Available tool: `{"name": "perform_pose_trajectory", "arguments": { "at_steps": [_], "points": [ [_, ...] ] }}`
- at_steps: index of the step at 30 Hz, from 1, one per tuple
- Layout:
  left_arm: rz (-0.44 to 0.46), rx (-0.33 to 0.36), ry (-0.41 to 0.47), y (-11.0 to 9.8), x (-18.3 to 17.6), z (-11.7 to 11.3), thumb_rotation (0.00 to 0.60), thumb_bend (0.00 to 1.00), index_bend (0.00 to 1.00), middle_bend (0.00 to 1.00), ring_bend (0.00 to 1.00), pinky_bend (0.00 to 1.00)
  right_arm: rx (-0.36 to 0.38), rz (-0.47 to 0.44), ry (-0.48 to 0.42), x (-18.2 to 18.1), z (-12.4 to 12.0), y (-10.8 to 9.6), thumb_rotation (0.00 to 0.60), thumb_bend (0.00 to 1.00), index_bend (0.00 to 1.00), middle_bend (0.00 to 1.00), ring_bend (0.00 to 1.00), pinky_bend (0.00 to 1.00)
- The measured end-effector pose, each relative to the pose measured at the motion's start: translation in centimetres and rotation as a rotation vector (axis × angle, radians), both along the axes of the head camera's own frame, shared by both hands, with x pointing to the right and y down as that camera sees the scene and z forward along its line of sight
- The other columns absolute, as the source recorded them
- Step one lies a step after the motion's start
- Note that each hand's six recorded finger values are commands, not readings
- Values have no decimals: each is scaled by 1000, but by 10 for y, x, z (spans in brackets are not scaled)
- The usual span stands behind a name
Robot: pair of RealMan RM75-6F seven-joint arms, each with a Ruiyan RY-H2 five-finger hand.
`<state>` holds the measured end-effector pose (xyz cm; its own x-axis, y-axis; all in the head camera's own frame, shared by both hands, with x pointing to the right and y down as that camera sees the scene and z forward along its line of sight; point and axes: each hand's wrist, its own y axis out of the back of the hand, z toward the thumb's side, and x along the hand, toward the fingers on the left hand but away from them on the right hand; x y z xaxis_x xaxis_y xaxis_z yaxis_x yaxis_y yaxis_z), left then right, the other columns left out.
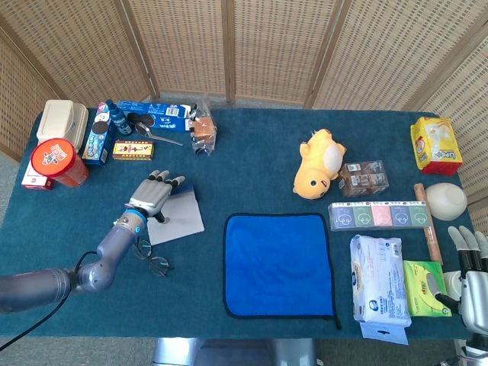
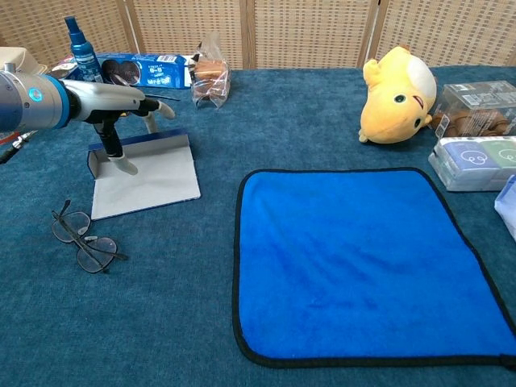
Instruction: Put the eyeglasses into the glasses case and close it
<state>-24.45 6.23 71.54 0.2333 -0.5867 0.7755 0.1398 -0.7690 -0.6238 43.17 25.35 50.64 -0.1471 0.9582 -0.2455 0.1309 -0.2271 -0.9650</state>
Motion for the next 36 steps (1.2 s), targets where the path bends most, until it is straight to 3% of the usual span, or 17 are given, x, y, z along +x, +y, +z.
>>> {"name": "perform_pose_trajectory", "arguments": {
  "at_steps": [18, 21, 27, 29, 32, 36],
  "points": [
    [37, -40, 96, 28, 20, -20, 598, 153, 0, 247, 0, 3, 5, 5, -16, 4, -1, 5, 600, 287, 93, 91, 0, 72],
    [42, -7, 94, 27, 16, -25, 599, 153, 0, 194, 0, 4, 4, -3, -20, 2, 1, 4, 600, 287, 93, 91, 0, 72],
    [44, 129, 121, 19, 9, -41, 598, 159, 0, 145, 0, 1, 3, -11, -30, 0, 3, 3, 600, 288, 93, 91, 0, 72],
    [54, 174, 143, 22, 6, -48, 599, 160, 49, 135, 0, 0, -1, -13, -32, -1, 4, 3, 600, 287, 93, 91, 0, 72],
    [71, 216, 175, 33, 0, -58, 600, 162, 158, 126, 0, 0, -9, -22, -37, -4, 7, 1, 600, 288, 93, 91, 0, 72],
    [89, 228, 209, 57, -14, -66, 600, 167, 202, 118, 0, 0, -16, -35, -43, -9, 12, -2, 600, 288, 93, 91, 0, 73]
  ]
}}
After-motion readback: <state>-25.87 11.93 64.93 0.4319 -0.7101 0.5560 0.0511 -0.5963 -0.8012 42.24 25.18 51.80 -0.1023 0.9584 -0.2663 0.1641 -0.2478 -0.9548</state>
